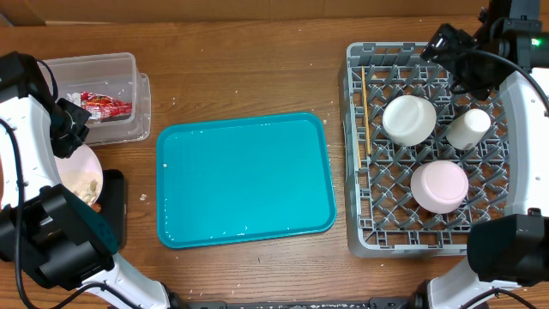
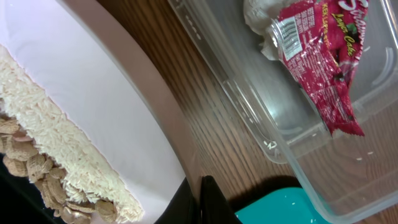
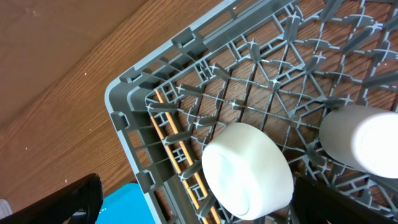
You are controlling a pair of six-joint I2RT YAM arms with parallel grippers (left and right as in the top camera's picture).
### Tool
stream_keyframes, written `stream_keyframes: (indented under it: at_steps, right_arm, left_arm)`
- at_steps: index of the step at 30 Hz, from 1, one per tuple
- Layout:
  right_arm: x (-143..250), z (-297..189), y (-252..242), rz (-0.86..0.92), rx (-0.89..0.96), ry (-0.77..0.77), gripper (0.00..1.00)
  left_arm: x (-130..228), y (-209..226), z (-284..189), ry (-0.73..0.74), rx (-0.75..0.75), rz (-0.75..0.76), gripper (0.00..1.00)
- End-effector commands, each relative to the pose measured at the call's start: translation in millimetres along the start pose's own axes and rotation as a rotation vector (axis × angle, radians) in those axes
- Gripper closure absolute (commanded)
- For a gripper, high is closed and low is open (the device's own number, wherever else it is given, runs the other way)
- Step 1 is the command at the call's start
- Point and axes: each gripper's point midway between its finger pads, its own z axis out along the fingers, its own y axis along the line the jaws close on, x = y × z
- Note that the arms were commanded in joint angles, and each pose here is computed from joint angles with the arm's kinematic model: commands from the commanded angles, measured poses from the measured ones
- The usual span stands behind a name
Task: Sort waste into correct bins and load items into the dishwasher
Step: 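Tilt the plate with the left gripper to dump scraps onto the black tray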
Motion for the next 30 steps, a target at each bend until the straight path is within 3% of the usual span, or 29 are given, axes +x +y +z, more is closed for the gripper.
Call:
stream_keyframes:
  at_steps: [1,15,30]
  right_arm:
    - [-2.1,-2.9,1.9,0.001,-0.01,-0.01,0.0]
    - [-2.1,-2.9,2.0,0.001,-0.011,-0.01,0.0]
    - [-2.1,-2.9,1.9,0.001,-0.01,-0.01,0.0]
  left_arm:
    - [3.7,-4.0,-1.1,0.019,0.031,0.043,0.96]
    - [-1.7,11.3,-1.7,0.096,0.119,-0.022,0.96]
    - [-0.6,5.1,-5.6,0.14,0.226,0.021,0.96]
